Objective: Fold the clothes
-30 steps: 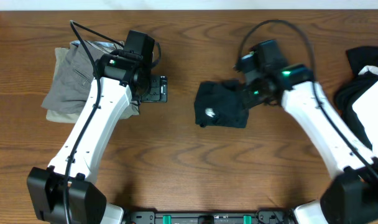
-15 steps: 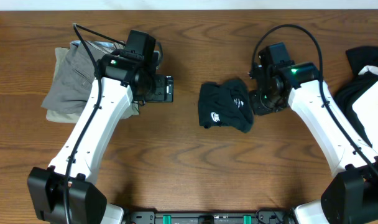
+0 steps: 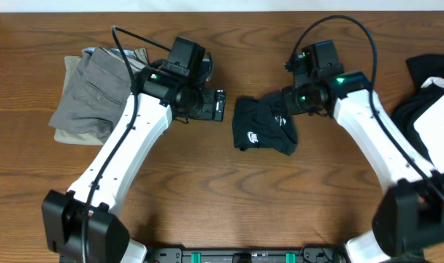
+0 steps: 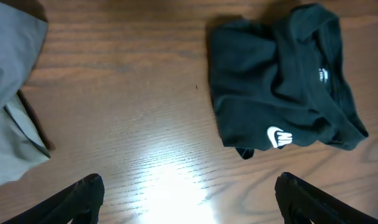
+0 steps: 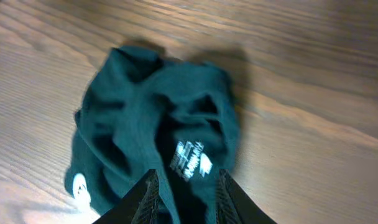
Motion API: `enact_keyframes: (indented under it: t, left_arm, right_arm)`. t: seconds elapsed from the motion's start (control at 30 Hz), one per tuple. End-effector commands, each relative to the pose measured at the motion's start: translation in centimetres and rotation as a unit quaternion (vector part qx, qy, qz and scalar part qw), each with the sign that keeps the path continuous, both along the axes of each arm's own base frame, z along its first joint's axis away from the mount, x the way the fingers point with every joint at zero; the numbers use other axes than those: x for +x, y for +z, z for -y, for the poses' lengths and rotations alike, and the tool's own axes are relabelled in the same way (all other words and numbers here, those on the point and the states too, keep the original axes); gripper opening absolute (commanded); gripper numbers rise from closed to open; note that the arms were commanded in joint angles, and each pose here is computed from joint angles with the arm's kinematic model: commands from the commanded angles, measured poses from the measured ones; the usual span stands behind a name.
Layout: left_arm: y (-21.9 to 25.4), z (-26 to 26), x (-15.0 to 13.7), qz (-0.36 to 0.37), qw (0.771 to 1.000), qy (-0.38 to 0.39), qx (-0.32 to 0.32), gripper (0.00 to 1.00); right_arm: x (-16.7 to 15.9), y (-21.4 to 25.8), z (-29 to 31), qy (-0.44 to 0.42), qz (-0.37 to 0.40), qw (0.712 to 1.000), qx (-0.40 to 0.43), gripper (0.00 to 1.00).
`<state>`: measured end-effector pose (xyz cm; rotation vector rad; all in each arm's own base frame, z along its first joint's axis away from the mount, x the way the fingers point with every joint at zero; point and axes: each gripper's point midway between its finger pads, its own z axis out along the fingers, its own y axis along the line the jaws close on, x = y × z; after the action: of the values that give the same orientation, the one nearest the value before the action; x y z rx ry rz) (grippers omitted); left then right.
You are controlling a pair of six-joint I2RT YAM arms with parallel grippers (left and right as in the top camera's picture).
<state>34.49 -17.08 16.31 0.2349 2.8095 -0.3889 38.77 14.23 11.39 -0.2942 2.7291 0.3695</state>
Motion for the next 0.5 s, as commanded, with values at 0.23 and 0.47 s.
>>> enact_keyframes:
  t: [0.23,0.47]
  left_arm:
    - [-2.7,0.0,0.2,-0.034,0.999,-0.004,0.013,0.9]
    - [-2.9,0.0,0.2,-0.037,0.999,-0.004,0.014,0.9]
  right_arm:
    - [-0.9,-4.7,-5.8,0.072,-0.092,0.981,0.152,0.21]
    - [-2.6,-3.0,-3.4,0.079,-0.089,0.988,0.098,0.01]
